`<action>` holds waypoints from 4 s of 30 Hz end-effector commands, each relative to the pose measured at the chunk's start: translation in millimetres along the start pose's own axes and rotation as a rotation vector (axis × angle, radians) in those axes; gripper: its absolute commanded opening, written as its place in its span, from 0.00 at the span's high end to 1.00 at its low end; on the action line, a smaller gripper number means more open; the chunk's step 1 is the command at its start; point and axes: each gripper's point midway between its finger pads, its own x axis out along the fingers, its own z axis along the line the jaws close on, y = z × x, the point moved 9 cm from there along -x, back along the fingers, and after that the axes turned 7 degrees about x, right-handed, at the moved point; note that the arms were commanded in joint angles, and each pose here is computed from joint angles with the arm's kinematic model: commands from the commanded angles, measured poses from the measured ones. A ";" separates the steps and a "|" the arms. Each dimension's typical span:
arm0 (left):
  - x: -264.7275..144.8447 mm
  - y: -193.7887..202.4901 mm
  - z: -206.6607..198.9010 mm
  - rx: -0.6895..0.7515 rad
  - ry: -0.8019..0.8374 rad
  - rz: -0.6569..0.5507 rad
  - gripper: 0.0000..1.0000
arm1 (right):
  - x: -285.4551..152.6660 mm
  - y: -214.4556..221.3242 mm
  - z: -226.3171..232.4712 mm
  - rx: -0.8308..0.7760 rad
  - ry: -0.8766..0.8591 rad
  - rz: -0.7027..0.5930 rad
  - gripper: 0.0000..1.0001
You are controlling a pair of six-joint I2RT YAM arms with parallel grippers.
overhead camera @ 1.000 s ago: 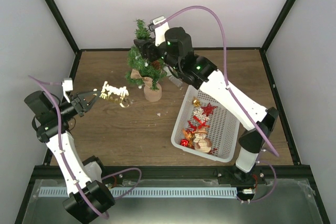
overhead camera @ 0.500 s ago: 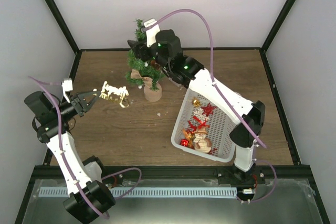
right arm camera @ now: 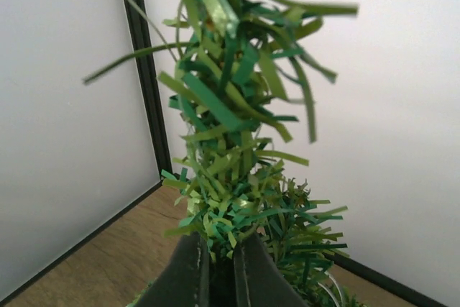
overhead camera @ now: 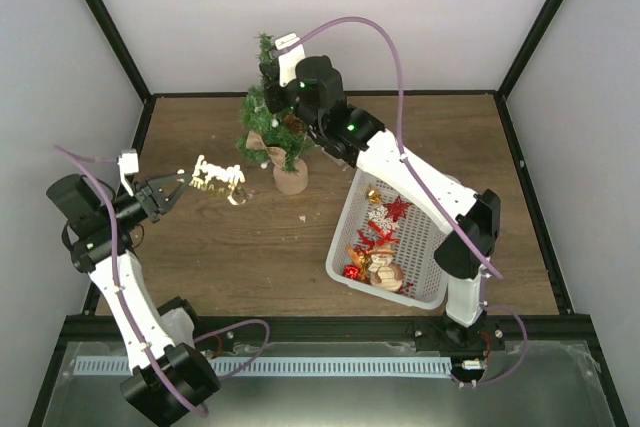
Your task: Decorate the small christmas tree
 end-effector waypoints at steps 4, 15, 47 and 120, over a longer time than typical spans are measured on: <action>-1.7 2.5 -10.4 0.015 0.126 0.017 1.00 | -14.8 -30.2 -6.3 0.005 -0.046 -0.078 0.99; -1.7 2.1 -10.7 0.018 0.130 0.018 1.00 | -48.3 -54.4 -29.4 -0.069 -0.412 -0.077 0.99; -2.2 8.0 -17.2 0.057 0.159 0.025 1.00 | -122.8 -43.9 -17.7 -0.382 -1.081 -0.067 0.97; 112.6 -78.8 -47.5 0.406 0.779 0.166 1.00 | -200.1 -12.0 -50.4 -0.042 -0.571 -0.145 0.03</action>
